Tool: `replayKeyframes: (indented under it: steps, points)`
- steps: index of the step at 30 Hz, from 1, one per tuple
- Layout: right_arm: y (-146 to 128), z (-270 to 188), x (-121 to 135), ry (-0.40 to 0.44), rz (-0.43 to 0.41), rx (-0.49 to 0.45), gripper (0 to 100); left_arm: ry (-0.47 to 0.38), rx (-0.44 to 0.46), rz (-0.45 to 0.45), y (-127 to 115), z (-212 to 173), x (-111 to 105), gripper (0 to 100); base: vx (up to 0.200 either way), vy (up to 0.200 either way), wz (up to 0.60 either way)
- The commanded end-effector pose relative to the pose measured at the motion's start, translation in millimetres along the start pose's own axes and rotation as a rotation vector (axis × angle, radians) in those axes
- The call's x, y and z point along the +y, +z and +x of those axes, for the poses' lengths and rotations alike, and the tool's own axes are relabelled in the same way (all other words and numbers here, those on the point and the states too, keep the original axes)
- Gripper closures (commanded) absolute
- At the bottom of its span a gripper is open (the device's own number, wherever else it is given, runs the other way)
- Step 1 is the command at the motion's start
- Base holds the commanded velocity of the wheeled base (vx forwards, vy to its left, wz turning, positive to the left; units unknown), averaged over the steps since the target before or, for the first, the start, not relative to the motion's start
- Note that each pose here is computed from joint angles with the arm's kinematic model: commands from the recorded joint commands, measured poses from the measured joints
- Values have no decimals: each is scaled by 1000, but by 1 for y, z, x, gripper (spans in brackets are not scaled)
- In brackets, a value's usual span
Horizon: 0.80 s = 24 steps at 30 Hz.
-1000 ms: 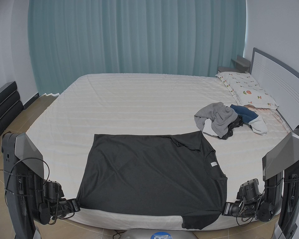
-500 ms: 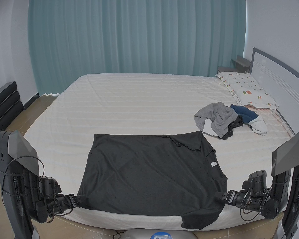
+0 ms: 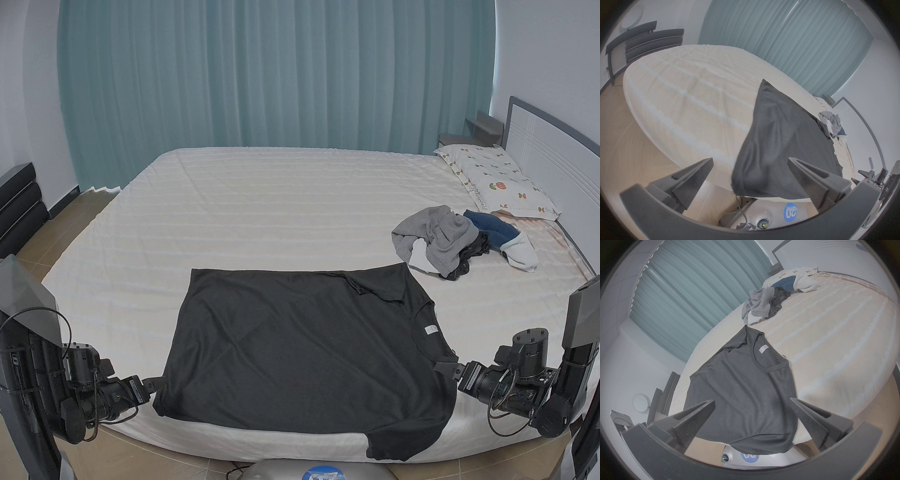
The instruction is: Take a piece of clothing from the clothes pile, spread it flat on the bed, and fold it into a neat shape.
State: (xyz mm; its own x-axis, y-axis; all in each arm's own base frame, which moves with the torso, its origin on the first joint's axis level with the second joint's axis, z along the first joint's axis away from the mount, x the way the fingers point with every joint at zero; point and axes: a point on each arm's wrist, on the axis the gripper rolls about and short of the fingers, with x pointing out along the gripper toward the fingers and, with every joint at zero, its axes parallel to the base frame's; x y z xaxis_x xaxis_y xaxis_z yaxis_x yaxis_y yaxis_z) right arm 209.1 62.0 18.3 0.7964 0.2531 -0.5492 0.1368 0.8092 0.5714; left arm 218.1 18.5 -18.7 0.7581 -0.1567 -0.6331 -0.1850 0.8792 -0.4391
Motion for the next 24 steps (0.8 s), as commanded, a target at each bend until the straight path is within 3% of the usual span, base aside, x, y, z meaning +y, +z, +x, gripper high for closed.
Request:
replayKeyframes:
  steps: [1,5,12,16,19,24]
  points:
    - [2,1,2,24,19,-7,0,1,0,-1,0,3,1,0,0,0,0]
    - [4,6,4,35,45,-15,0,6,-2,-11,0,5,1,0,0,0,0]
    - [20,41,28,132,134,-70,0,-14,0,-35,-1,8,-6,0,0,0,0]
    - [16,69,32,118,124,-42,0,-23,-11,-57,1,10,-7,0,0,0,0]
    - [29,93,40,133,129,-67,0,-26,-12,-73,1,11,-7,0,0,0,0]
    - [40,127,55,91,130,-19,0,-40,-36,-151,7,16,-9,0,0,0,0]
